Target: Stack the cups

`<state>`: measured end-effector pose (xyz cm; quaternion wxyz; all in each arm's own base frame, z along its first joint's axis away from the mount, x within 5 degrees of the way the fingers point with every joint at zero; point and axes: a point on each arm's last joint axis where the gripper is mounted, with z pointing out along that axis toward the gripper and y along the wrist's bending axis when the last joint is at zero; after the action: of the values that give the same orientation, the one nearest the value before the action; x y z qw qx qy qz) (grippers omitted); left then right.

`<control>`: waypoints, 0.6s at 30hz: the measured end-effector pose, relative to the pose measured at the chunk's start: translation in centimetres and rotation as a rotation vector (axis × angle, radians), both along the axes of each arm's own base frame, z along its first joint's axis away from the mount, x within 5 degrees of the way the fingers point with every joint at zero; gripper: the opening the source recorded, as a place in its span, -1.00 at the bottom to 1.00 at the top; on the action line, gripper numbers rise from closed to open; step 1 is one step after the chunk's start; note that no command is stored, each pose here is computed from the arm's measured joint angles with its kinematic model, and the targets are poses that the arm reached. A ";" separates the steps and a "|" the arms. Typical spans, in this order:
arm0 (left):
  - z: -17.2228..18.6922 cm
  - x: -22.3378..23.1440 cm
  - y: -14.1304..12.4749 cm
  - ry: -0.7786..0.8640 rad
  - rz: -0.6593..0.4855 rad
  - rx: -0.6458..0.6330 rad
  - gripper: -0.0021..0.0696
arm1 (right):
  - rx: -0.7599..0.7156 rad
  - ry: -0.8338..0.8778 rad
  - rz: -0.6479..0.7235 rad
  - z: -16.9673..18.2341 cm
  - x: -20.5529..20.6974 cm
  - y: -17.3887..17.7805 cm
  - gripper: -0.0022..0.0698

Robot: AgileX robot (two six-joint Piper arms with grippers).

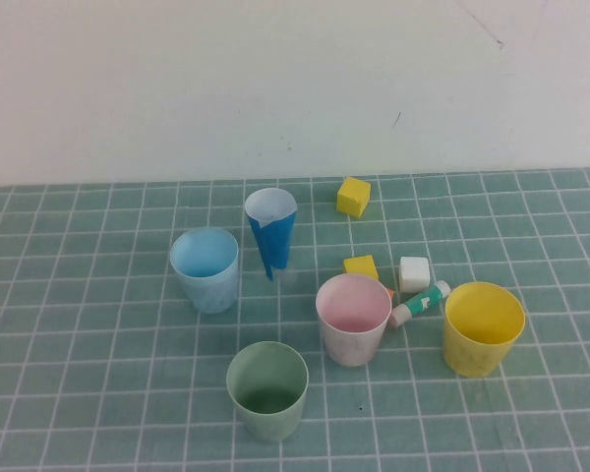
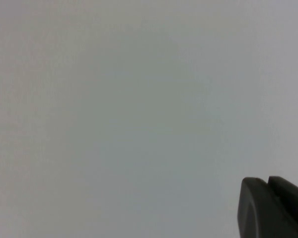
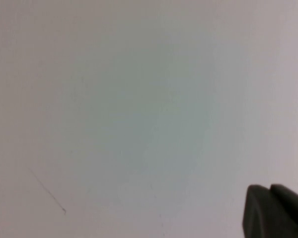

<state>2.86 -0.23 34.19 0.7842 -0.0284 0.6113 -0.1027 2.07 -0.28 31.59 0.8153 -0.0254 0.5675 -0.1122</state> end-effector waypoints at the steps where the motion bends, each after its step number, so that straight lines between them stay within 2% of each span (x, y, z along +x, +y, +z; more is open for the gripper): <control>1: 0.6 0.4 0.0 0.063 0.001 0.004 -0.95 | 0.007 0.034 -0.009 0.4 -0.1 -0.1 -0.95; 4: 1.6 2.3 -0.2 0.226 0.001 0.016 -0.95 | -0.015 0.196 -0.050 0.9 0.3 -0.4 -0.95; 9: 1.3 6.3 -0.7 0.452 -0.020 -0.007 -0.95 | -0.037 0.546 -0.046 -1.2 2.9 -0.6 -0.95; 14: -0.5 10.1 -1.7 0.650 -0.085 -0.029 -0.95 | -0.173 0.898 0.104 -3.8 4.6 0.4 -0.95; 18: -1.9 13.0 -3.0 0.845 -0.205 0.023 -0.95 | -0.259 0.977 0.242 -4.5 5.1 1.3 -0.95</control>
<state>15.85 -3.21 32.28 0.4513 0.0018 0.8792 -0.1526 7.17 1.04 27.09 0.4524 -0.2410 0.8564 -0.0617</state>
